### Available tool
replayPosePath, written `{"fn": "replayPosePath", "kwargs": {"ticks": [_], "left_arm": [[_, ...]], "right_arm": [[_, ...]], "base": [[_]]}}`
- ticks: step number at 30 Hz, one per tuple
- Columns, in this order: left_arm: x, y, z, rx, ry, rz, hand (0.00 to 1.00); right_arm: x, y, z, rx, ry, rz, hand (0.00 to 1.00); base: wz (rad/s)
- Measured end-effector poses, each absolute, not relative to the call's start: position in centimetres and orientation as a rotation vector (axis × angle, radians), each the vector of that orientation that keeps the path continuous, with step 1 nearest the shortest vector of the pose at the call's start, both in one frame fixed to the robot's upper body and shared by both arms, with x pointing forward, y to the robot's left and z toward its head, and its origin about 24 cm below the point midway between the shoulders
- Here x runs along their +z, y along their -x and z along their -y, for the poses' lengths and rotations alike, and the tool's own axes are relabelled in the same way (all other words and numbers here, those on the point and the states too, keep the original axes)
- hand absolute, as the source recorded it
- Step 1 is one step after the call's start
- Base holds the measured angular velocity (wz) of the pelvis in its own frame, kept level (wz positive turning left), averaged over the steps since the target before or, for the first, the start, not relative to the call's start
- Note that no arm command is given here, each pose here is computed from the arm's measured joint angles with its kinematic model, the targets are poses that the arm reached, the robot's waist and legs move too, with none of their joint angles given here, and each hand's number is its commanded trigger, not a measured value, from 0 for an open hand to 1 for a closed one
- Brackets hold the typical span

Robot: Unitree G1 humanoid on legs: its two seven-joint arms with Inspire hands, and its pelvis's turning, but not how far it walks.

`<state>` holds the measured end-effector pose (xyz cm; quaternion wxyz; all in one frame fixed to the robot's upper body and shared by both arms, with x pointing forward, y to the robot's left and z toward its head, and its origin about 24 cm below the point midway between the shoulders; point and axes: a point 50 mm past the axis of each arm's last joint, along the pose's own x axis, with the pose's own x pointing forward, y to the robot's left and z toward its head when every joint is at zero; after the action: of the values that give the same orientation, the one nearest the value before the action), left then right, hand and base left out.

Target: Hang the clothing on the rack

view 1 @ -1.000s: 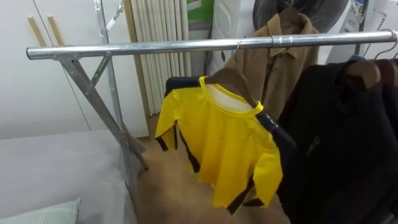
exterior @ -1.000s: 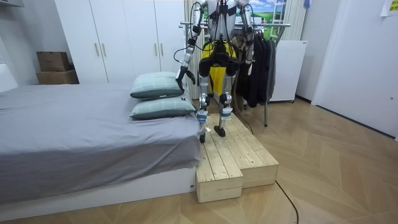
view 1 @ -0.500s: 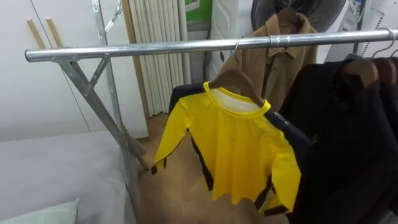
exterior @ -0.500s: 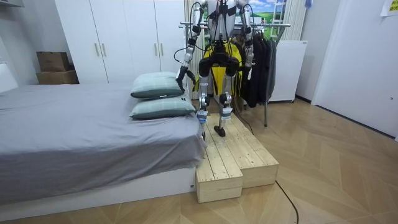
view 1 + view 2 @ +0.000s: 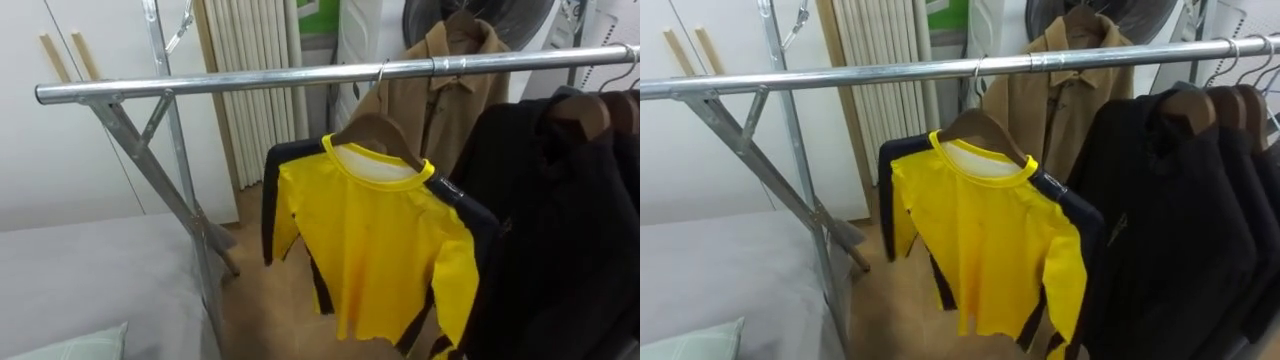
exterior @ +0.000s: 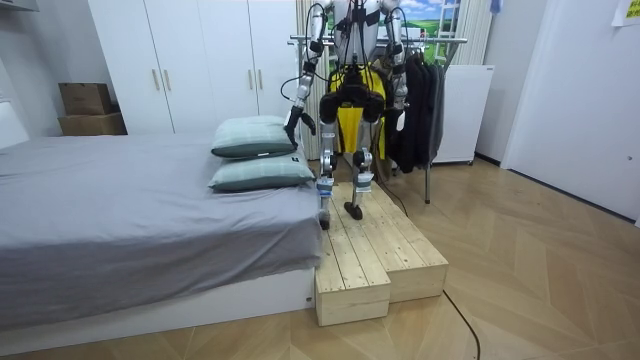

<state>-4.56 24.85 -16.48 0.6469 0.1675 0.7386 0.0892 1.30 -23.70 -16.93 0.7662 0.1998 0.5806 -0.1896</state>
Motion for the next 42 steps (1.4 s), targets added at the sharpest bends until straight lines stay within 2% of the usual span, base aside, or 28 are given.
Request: {"fn": "replayPosePath", "kwargs": {"ticks": [20,42], "left_arm": [[-16.6,5.2,-24.1,0.2,-0.346,-1.709,0.0],[-16.7,5.3,-24.0,0.168,-0.316,-1.728,0.0]], "right_arm": [[-17.0,-1.8,23.7,-0.406,-0.343,-1.311,0.0],[-16.9,-2.8,24.4,-0.212,-0.075,-1.376,0.0]], "base": [[-0.02],[0.0]]}}
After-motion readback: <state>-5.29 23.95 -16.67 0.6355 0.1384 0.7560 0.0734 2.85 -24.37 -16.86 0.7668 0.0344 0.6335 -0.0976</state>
